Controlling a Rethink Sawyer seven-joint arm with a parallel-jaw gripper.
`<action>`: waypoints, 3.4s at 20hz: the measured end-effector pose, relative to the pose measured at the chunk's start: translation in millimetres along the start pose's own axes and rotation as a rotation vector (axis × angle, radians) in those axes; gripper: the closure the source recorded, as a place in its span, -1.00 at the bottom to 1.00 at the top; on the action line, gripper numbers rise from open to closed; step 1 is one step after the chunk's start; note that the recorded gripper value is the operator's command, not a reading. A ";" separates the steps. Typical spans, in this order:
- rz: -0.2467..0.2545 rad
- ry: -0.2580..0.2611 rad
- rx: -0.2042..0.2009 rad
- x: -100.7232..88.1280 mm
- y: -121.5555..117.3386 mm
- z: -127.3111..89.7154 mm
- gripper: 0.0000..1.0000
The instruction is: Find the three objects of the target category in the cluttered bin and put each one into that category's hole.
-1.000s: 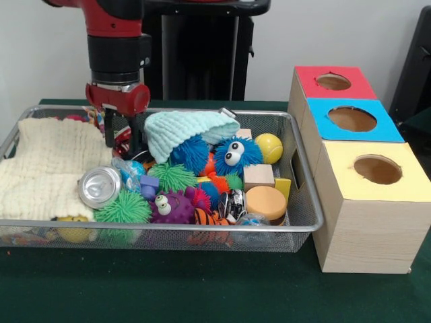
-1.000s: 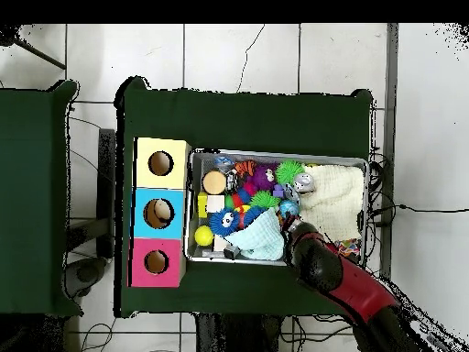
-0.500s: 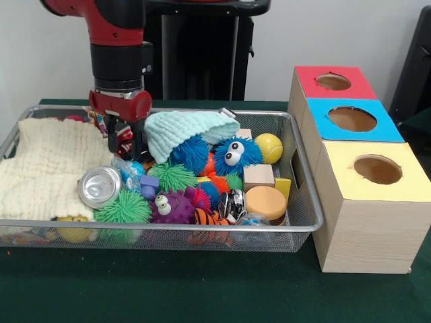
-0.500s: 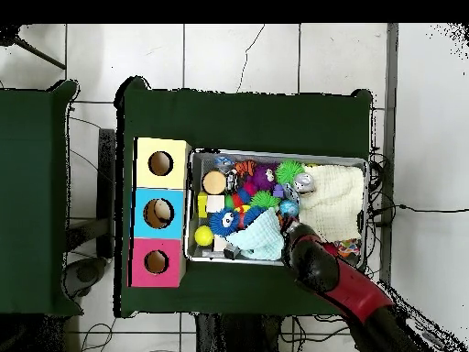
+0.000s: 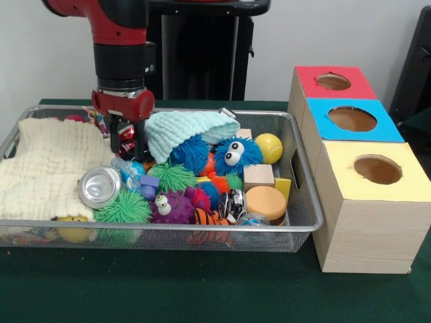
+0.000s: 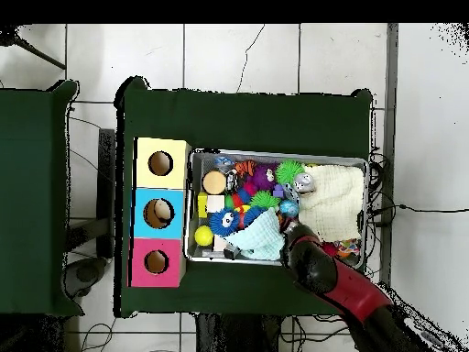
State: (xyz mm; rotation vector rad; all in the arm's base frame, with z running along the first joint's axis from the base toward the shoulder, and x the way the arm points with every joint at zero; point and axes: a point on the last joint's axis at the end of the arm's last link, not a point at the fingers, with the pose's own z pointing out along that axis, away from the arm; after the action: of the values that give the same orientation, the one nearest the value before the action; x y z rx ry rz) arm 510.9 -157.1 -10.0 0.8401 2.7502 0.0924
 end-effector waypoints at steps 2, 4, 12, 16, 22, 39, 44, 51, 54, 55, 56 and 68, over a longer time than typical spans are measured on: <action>-0.014 -0.004 -0.015 -0.7 0.5 -1.1 -1.00; -0.040 -0.006 -0.034 -2.1 0.2 -4.1 -1.00; -0.161 0.099 -0.081 -10.4 2.2 -36.2 -1.00; -0.239 0.154 -0.090 -10.1 5.5 -49.5 -1.00; -0.341 0.136 -0.094 -11.8 16.7 -54.3 -1.00; -0.652 0.018 -0.075 -23.6 28.1 -45.5 -1.00; -0.756 -0.017 -0.093 -21.7 37.9 -44.0 -1.00; -0.862 -0.074 -0.138 -25.8 65.2 -45.2 -1.00; -0.898 -0.106 -0.162 -32.2 77.3 -47.7 -1.00; -0.905 -0.114 -0.167 -34.2 79.7 -48.5 -1.00; -0.928 -0.136 -0.183 -41.1 85.2 -50.2 -1.00; -1.049 -0.226 -0.278 -75.8 99.8 -47.8 -1.00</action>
State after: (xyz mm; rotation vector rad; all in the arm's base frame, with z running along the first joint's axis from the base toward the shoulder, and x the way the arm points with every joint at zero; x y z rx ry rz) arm 612.5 -115.6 67.2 -0.6464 2.5135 0.1496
